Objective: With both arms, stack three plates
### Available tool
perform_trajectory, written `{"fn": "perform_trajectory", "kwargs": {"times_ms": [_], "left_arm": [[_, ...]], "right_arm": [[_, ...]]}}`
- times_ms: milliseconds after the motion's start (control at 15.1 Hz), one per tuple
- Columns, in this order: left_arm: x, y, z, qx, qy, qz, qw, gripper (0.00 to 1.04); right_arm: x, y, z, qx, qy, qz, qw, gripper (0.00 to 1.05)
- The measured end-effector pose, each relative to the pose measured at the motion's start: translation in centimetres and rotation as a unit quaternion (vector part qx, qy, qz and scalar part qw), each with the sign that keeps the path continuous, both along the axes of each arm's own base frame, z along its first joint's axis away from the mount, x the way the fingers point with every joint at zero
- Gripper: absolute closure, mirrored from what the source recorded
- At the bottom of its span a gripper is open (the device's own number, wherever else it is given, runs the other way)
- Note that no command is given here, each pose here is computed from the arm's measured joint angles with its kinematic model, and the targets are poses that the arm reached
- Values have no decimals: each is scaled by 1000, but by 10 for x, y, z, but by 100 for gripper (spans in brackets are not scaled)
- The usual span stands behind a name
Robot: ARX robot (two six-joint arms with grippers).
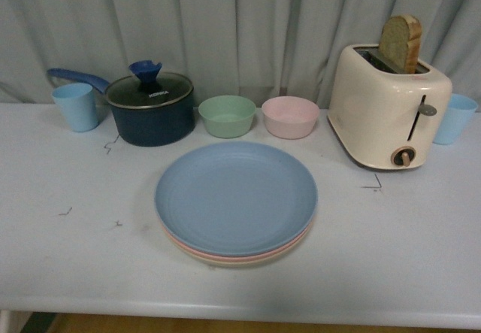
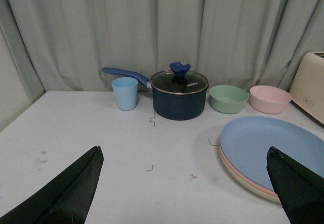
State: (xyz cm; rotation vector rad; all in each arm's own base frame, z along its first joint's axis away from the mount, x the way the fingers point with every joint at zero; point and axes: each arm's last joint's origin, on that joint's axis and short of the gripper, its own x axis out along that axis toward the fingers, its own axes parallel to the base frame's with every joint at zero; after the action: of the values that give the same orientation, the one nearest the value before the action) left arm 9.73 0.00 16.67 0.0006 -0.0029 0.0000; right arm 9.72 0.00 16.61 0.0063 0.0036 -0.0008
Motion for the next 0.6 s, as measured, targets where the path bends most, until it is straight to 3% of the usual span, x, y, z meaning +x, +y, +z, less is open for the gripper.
{"fn": "perform_trajectory", "kwargs": {"times_ms": [66,133,598], "left_arm": [[0,0,0,0,0,0,1000,7],[0,0,0,0,0,0,1000,7],[0,0,0,0,0,0,1000,7]], "right_arm": [[0,0,1,0,-4,0,1000,103],[0,0,1,0,-3,0,1000,93],[0,0,1,0,-4,0,1000,6]]}}
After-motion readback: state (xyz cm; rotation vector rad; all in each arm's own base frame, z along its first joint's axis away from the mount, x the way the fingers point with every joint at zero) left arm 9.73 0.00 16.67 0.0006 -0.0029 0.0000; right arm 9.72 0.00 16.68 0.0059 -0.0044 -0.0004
